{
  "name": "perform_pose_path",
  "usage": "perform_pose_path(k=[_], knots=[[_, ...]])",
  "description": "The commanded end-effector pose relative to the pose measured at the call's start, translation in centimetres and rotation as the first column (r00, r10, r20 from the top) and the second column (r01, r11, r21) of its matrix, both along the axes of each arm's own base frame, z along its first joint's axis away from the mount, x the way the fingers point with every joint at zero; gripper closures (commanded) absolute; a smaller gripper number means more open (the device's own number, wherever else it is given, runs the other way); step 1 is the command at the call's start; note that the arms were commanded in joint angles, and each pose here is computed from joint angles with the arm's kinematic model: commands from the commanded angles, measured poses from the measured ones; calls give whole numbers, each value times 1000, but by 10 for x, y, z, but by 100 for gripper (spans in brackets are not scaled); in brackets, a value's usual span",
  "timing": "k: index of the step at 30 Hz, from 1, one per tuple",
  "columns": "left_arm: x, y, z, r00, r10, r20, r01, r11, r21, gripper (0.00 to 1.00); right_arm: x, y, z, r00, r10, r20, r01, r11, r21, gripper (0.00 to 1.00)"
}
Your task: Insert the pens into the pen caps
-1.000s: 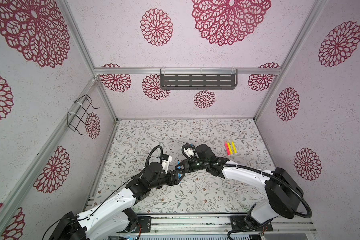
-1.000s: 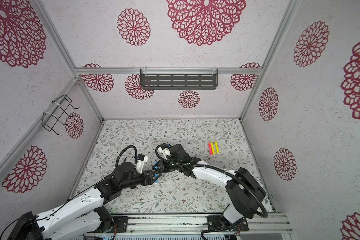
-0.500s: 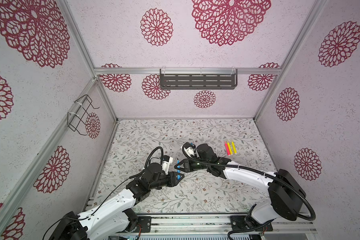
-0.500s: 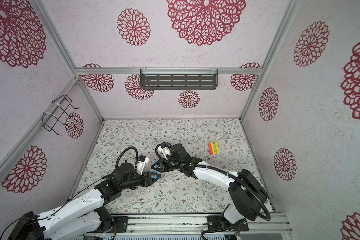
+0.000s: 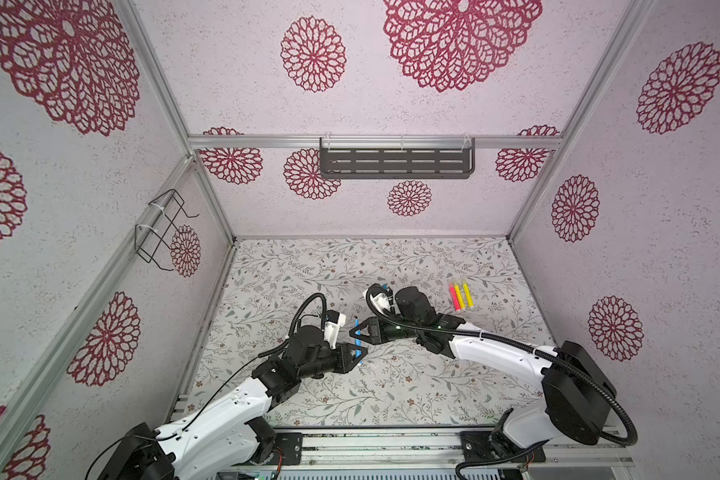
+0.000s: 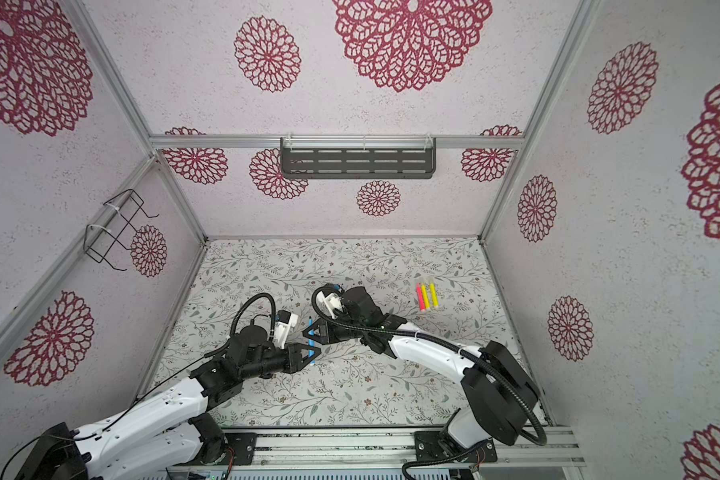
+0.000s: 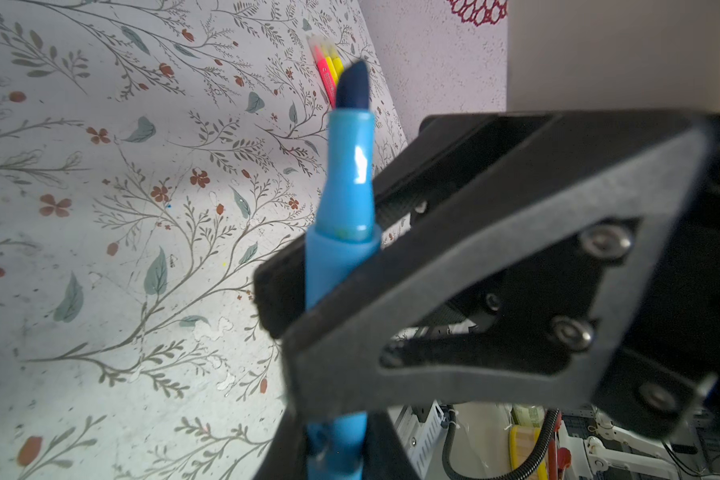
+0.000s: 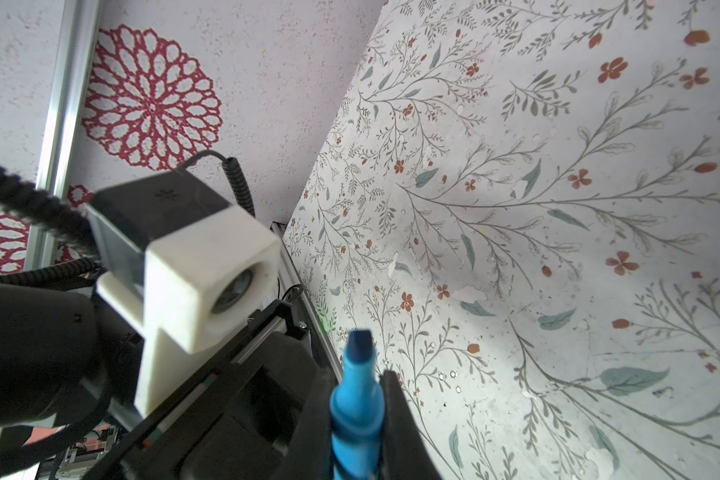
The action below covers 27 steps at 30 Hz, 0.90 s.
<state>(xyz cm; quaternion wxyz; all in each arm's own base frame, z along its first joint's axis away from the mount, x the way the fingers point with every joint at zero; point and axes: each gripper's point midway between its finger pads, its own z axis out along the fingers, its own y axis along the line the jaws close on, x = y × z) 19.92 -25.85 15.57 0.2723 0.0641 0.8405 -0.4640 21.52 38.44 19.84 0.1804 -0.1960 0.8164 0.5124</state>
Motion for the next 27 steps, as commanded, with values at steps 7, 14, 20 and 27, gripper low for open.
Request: perform_pose_path(k=[7, 14, 20, 27], knots=[[4, 8, 2, 998, 44, 44, -45, 999, 17, 100, -5, -14, 38, 993, -23, 120, 18, 999, 40, 57], [5, 14, -6, 997, 70, 31, -72, 996, 53, 100, 7, -45, 39, 972, -149, 179, 161, 986, -53, 52], [8, 22, -15, 994, 108, 27, -110, 989, 97, 100, 44, -139, 8, 869, -429, 245, 489, 818, -303, 50], [7, 23, -16, 993, 109, 33, -112, 990, 85, 100, 66, -247, -29, 736, -599, 314, 658, 526, -539, 53]])
